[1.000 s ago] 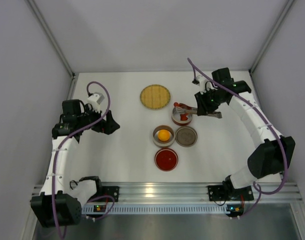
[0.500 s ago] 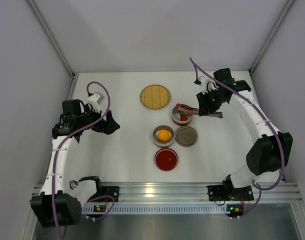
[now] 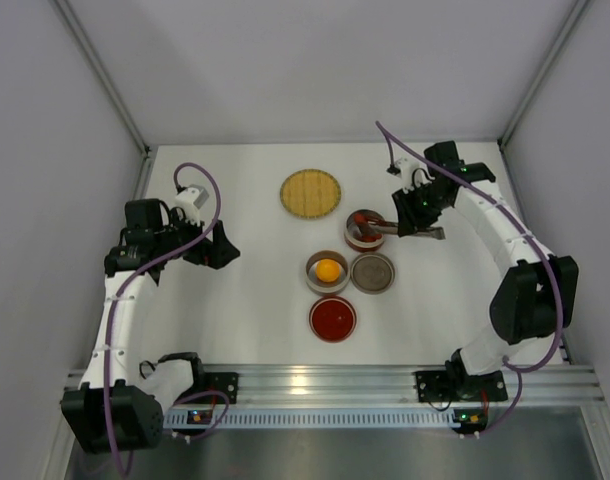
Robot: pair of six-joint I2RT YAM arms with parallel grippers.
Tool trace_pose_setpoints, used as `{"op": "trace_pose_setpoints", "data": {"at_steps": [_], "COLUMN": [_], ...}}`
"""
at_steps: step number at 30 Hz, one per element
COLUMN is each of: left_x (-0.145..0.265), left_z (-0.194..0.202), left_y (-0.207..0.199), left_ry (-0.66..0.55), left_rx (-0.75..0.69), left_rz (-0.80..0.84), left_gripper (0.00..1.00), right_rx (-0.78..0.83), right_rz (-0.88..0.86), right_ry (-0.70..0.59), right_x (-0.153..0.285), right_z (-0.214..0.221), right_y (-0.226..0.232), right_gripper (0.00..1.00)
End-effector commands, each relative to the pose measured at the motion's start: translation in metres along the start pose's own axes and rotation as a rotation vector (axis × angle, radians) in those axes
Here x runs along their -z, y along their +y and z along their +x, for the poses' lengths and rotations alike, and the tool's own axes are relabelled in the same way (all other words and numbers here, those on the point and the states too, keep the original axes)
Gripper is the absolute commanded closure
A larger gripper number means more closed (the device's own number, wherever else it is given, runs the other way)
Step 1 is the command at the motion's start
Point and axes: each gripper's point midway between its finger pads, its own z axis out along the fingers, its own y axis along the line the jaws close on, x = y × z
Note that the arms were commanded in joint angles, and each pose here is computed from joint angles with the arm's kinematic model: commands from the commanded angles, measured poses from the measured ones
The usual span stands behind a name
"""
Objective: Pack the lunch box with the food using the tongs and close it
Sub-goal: Place the fake food in the packing box.
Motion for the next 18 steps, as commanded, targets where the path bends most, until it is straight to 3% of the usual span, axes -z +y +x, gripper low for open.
{"op": "trace_pose_setpoints", "data": {"at_steps": [1,5,11,18], "left_x": [0.002,0.001,0.000,0.000], "left_z": [-0.013,-0.012,-0.012,-0.013], "left_y": [-0.004,-0.003,-0.002,-0.003], "left_ry": [-0.036,-0.034,-0.032,-0.031], "left_rx": [-0.031,-0.030,-0.028,-0.026], "left_rz": [0.021,0.019,0.021,0.025], "left_gripper": [0.02,0.02,0.02,0.02], "right_rx": [0.026,0.021,0.019,0.021], "right_rz": [0.021,0.023,0.019,0.013], "right_ry": [-0.052,-0.054,-0.066,-0.086], "right_x": [-0.001,-0.003,-0.002,0.004], "right_z": [-0.013,-0.015,-0.020,-0.029], "right_y": [-0.012,-0.014,-0.014,-0.012], "right_gripper": [1.00,0.97,0.66,0.51]}}
